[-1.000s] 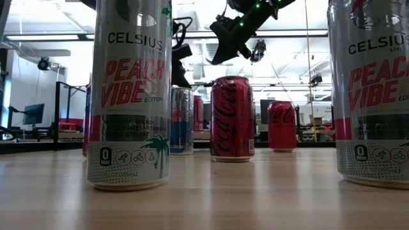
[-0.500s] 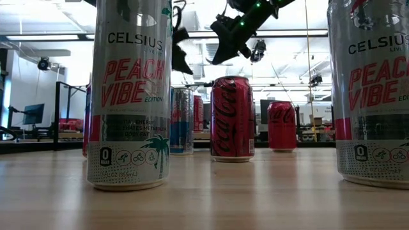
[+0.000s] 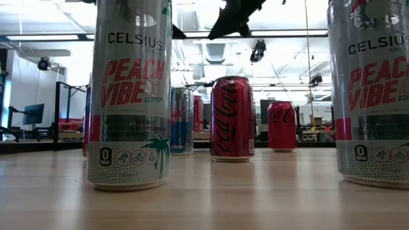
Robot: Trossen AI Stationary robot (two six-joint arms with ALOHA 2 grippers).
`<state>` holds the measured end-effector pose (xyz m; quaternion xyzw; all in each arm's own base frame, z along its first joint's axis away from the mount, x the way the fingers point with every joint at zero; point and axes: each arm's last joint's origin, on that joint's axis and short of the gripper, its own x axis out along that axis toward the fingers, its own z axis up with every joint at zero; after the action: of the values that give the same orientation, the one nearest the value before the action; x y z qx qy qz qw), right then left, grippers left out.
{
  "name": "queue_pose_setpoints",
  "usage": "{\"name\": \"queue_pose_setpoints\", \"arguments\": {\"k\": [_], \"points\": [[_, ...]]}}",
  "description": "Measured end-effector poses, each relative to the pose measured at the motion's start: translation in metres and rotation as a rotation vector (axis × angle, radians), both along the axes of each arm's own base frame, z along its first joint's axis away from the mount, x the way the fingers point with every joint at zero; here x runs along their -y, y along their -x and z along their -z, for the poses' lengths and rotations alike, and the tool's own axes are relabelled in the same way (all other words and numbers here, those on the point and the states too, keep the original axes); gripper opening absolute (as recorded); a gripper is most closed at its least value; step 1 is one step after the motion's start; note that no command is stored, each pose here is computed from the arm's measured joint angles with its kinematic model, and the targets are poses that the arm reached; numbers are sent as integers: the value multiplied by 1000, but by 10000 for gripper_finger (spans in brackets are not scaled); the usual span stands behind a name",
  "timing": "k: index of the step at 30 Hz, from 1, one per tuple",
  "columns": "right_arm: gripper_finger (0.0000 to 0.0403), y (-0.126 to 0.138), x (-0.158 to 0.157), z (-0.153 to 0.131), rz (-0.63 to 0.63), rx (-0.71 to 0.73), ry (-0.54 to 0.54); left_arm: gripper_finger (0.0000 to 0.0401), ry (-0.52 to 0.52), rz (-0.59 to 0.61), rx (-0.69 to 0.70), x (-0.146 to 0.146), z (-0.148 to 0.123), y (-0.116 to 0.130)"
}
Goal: Place canned beverage on shelf
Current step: Put the top blue soda can on the shelf
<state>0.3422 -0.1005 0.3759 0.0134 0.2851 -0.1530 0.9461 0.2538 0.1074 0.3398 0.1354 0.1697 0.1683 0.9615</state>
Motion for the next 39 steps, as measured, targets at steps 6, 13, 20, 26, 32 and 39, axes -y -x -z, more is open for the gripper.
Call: {"name": "queue_pose_setpoints", "arguments": {"k": [6,13,20,26,32,39], "points": [[12,-5,-36,-2,-100,6,-2,0,7,81,142,35,0,21],[12,-10,-72,6,-223,-15,-16,0,45,167,300,63,8,43],[12,-20,-96,29,-402,60,-64,0,113,232,448,80,18,57],[12,-26,-98,57,-409,169,-38,0,163,260,514,86,28,63],[12,-25,-96,86,-324,215,33,0,172,261,539,86,33,63],[12,-19,-89,115,-246,289,80,0,174,259,528,85,35,61]]}}
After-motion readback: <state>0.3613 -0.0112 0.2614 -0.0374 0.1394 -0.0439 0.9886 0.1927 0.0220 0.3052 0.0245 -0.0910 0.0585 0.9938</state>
